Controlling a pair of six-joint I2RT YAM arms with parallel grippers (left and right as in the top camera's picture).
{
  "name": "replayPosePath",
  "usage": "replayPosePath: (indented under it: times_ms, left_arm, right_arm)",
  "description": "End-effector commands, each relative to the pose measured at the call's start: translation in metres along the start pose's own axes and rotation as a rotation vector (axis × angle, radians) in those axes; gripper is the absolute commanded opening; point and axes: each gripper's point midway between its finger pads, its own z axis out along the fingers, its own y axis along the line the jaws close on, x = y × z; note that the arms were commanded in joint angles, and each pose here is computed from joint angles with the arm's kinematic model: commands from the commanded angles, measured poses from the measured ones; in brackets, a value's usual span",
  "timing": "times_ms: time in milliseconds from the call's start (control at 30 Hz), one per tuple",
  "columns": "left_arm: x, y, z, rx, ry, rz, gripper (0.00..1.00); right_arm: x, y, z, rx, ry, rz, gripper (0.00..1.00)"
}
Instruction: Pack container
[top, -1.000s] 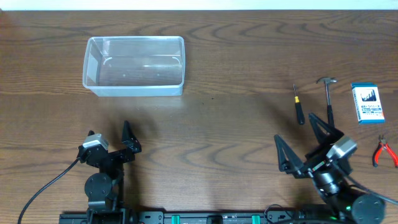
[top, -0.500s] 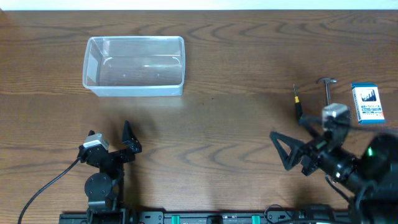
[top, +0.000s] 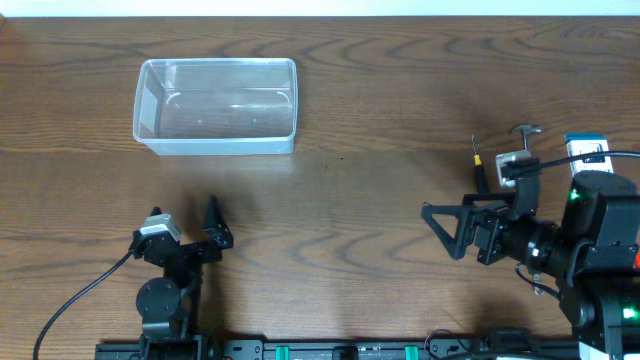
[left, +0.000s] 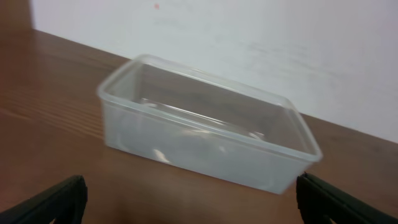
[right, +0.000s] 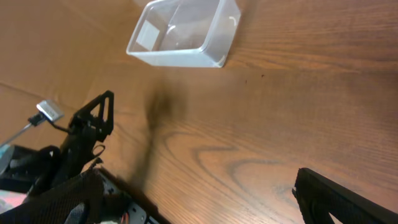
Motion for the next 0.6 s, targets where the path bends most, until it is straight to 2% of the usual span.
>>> replayPosePath:
  times_ms: [0, 167, 367, 567]
  left_arm:
    - [0.020, -0.020, -0.001, 0.128, 0.081, -0.012, 0.98]
    - [0.030, -0.040, -0.006, 0.236, 0.169, -0.049, 0.98]
    - [0.021, -0.044, -0.011, 0.196, 0.300, -0.067, 0.98]
    - [-0.005, -0.052, -0.011, 0.158, 0.432, -0.053, 0.98]
  right_arm:
    - [-0.004, -0.001, -0.003, 0.070, -0.019, -0.017, 0.99]
    - [-0.017, -0.012, 0.000, 0.183, -0.016, -0.046, 0.99]
    - [-0.059, -0.013, 0.008, 0.256, 0.068, -0.152, 0.99]
    - [-0.104, -0.027, 0.013, 0.400, 0.179, -0.144, 0.99]
